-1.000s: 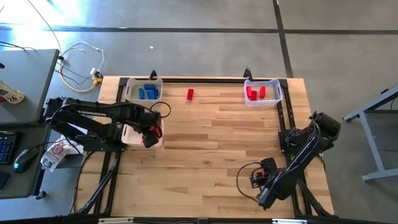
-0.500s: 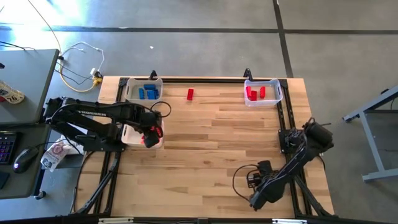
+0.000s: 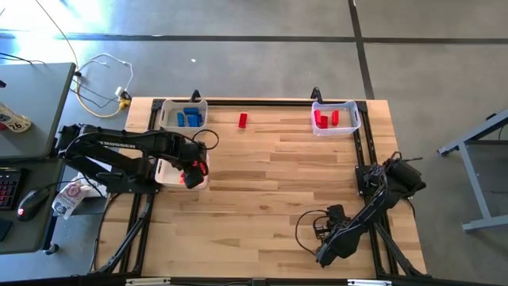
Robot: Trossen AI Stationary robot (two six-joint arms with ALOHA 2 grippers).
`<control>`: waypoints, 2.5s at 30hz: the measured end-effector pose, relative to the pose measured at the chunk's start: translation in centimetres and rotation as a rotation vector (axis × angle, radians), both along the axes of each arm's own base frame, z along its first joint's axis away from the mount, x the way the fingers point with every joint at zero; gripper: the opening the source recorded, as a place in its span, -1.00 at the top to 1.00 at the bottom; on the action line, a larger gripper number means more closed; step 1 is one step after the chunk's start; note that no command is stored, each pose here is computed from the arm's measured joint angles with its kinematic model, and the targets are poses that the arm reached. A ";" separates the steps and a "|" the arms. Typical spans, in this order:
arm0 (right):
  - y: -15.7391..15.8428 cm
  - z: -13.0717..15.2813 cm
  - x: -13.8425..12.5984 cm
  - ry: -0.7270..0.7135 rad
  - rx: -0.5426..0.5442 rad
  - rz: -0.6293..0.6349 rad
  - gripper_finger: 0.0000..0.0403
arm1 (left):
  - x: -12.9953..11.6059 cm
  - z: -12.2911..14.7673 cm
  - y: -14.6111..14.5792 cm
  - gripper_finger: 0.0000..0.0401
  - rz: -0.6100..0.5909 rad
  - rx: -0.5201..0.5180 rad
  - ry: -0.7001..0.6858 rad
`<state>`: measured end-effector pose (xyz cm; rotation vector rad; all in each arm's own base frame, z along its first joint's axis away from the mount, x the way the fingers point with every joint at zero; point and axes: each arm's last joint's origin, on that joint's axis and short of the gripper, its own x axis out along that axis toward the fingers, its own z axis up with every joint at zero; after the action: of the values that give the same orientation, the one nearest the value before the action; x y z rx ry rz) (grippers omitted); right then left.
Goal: Sort & place blocks by color
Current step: Put the red game piece into the transparent bin
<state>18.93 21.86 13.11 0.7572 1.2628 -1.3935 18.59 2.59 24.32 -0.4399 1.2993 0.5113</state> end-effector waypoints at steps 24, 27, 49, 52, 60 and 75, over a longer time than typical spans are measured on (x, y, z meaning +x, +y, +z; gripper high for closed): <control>-8.3 5.5 4.6 -0.136 -0.124 0.264 0.66 | 1.0 0.3 0.1 0.06 -0.059 0.033 -0.097; -10.4 6.6 5.2 -0.126 -0.154 0.309 0.66 | 1.3 0.4 0.2 0.06 -0.079 0.044 -0.133; -26.5 11.6 5.1 0.071 -0.270 0.427 0.66 | 4.5 2.4 0.8 0.06 -0.138 0.219 -0.493; -28.8 11.6 4.6 0.115 -0.258 0.407 0.66 | 4.7 2.6 1.1 0.06 -0.126 0.271 -0.514; -34.2 11.7 3.4 0.175 -0.245 0.401 0.66 | 4.8 3.1 3.1 0.06 -0.058 0.352 -0.550; -41.3 10.1 0.6 -0.017 -0.032 0.285 0.65 | 5.6 1.4 9.9 0.06 0.127 0.410 -0.567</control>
<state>19.52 -19.40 23.24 0.5420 1.2766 -1.1705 24.24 12.52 25.75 -0.2921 0.6033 0.6831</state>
